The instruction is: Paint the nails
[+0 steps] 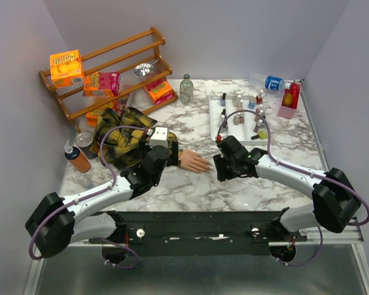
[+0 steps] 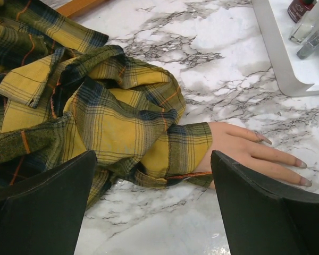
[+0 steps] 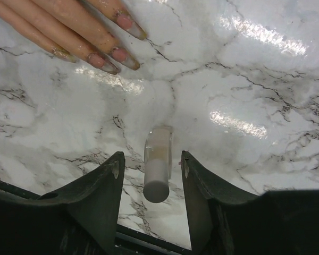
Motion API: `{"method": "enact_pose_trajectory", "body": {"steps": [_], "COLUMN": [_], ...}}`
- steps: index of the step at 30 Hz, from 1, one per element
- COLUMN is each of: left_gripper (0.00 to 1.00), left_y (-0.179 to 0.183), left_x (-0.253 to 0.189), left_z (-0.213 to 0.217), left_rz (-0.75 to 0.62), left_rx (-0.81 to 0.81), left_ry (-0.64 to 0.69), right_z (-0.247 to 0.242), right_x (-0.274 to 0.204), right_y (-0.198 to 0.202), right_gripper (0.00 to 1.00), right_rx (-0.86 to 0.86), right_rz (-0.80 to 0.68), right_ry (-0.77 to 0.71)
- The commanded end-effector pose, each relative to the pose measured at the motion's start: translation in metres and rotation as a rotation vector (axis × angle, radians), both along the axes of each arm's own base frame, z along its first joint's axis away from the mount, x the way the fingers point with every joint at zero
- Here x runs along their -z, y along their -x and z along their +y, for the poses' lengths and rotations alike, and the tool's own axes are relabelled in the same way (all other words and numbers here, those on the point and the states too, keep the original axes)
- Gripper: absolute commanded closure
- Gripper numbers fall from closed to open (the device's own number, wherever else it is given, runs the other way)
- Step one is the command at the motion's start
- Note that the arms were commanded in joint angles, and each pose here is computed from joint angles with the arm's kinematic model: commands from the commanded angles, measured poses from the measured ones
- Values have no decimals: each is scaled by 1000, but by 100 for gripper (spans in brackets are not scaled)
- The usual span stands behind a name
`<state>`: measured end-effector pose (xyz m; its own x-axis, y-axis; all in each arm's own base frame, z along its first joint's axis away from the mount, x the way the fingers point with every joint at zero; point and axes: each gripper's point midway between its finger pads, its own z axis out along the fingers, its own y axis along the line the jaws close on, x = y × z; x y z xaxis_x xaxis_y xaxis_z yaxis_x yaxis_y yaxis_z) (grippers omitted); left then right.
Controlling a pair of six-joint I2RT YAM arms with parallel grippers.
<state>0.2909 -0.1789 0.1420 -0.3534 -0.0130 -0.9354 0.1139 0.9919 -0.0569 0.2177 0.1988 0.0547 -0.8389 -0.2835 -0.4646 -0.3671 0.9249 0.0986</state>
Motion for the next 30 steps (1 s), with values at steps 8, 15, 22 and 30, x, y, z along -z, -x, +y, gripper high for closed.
{"method": "enact_pose_trajectory", "body": {"steps": [8, 15, 22, 30], "left_gripper": [1, 1, 1, 1], "left_y": [-4, -3, -2, -1], "left_x": [-8, -9, -9, -7], "left_z": [14, 15, 16, 15], "left_rz": [-53, -58, -66, -64], "left_rx": [-71, -73, -74, -66], "left_ry": [10, 11, 20, 33], "right_z": [3, -2, -4, 4], "right_x": [22, 26, 5, -65], "right_y": [4, 5, -11, -77], "right_gripper": [53, 66, 78, 80], "right_rx": [15, 32, 56, 78], "right_rz": [40, 45, -20, -109], "right_ry": [-14, 9, 23, -5]}}
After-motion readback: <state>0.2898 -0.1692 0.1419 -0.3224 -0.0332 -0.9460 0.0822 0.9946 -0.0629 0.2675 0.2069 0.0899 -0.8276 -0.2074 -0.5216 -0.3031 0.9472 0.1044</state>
